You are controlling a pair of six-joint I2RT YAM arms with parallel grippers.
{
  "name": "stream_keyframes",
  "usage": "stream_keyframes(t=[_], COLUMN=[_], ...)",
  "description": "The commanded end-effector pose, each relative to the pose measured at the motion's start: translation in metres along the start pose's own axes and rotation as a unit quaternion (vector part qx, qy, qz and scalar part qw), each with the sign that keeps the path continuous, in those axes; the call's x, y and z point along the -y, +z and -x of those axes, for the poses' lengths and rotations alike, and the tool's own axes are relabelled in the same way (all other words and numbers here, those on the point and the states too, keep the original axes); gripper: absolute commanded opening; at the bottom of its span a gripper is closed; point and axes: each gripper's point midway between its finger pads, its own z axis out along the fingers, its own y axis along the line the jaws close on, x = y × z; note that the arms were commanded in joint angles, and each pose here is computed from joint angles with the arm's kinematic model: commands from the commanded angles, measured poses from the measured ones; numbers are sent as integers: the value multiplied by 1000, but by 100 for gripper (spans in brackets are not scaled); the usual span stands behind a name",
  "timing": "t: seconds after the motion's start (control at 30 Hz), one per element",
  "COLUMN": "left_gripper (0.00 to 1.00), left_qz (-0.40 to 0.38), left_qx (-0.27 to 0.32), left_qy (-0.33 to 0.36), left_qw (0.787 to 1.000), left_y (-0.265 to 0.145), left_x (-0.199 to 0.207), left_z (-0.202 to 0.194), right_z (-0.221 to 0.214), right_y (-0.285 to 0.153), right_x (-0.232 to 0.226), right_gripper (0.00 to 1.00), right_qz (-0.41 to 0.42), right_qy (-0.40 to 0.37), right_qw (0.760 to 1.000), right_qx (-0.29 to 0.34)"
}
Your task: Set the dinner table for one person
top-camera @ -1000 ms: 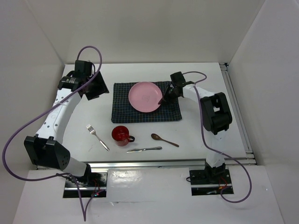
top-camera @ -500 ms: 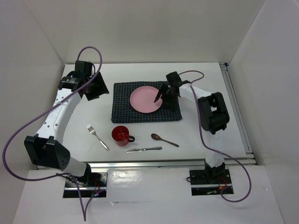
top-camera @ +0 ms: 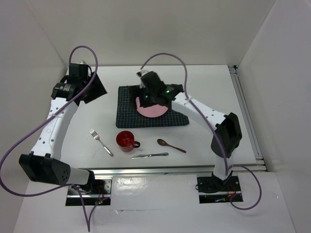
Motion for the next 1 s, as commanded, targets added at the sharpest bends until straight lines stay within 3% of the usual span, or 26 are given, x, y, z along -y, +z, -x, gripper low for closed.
stream_keyframes(t=[0.0,0.27,0.97], left_gripper=[70,70,70], left_qz=[-8,-11,-25], left_qx=[58,69,54], left_qy=[-25,-32,-29], left_qw=[998,997,998], left_y=[-30,-37,-32], left_x=[-2,-6,-3], left_z=[23,28,24], right_z=[-66,-131,-184], right_y=[19,45,60], right_x=[-15,-42,-49], right_gripper=[89,87,37], right_qz=[5,8,18], right_qy=[-114,-195,-220], right_qw=[989,969,952], right_qx=[-90,-152,-213])
